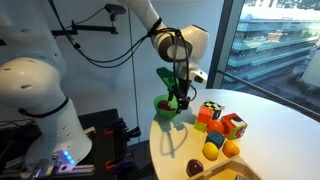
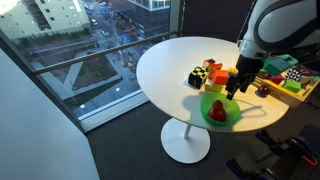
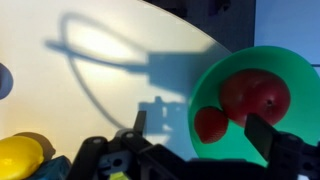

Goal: Put the plastic strawberry in the bowl

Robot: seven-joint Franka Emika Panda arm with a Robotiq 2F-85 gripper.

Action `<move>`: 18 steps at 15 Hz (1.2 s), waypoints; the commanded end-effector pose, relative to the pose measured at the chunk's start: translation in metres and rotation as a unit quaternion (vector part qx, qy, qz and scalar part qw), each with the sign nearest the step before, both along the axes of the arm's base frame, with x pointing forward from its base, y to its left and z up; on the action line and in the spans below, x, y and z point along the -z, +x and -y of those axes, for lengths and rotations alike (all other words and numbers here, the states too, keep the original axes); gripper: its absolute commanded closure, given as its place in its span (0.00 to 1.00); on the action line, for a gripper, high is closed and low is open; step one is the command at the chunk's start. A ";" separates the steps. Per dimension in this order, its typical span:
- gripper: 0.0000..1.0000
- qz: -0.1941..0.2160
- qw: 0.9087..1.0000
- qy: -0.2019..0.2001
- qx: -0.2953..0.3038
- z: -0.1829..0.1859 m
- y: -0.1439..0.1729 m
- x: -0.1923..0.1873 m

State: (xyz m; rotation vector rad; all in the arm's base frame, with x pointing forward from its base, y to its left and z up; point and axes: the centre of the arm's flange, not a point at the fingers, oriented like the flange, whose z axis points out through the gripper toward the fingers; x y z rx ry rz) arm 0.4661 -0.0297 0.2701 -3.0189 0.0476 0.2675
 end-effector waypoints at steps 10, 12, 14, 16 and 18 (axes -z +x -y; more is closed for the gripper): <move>0.00 0.001 0.997 -0.082 -0.002 0.094 -0.003 -0.040; 0.00 -0.006 0.996 -0.090 -0.006 0.105 -0.004 -0.053; 0.00 -0.018 0.996 -0.088 -0.010 0.114 -0.005 -0.070; 0.00 -0.025 0.996 -0.083 -0.009 0.120 -0.006 -0.089; 0.00 -0.031 0.996 -0.078 -0.007 0.124 -0.006 -0.109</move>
